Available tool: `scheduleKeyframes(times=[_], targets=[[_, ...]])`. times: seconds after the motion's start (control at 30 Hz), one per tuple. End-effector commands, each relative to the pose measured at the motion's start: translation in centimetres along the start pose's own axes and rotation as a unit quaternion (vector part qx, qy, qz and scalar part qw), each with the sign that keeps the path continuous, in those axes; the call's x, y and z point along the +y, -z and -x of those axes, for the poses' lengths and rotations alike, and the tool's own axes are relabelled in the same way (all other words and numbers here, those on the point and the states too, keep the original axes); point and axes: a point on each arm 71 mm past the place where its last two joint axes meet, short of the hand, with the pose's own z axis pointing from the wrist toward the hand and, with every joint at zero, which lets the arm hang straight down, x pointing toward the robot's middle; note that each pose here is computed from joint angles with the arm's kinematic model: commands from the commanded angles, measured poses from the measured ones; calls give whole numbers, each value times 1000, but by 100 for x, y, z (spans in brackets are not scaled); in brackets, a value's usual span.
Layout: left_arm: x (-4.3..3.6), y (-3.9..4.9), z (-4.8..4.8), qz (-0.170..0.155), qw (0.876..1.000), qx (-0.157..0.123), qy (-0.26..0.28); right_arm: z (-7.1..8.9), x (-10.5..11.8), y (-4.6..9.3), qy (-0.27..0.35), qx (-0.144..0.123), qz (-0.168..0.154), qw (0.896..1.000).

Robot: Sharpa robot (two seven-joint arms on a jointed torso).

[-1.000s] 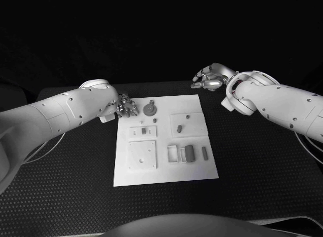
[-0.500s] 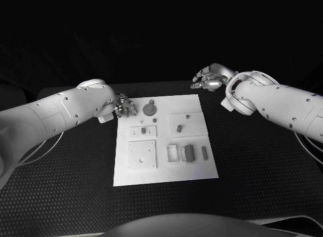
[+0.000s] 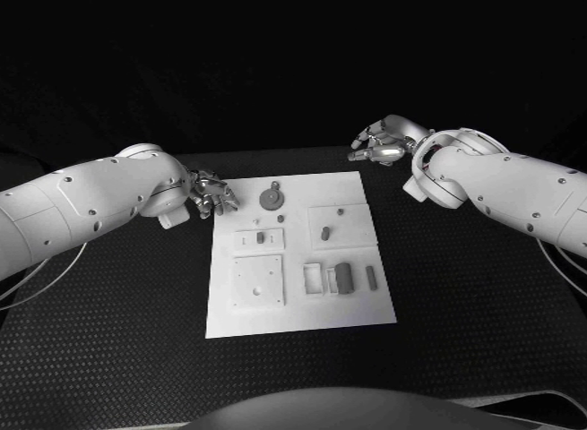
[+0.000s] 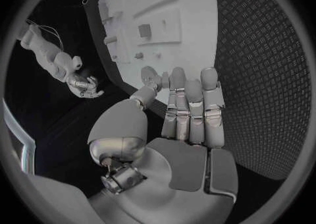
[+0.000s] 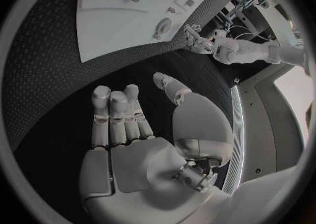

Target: Assemble the parts on the task board

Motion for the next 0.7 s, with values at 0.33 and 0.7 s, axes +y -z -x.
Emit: scheduleKeyframes(times=[0.33, 0.7], targets=[[-25, 152, -254, -4, 1000, 26, 6, -2, -7, 8, 0, 6, 2, 1000], [19, 153, -457, 4, 999, 18, -37, -4, -4, 9, 0, 7, 2, 1000]])
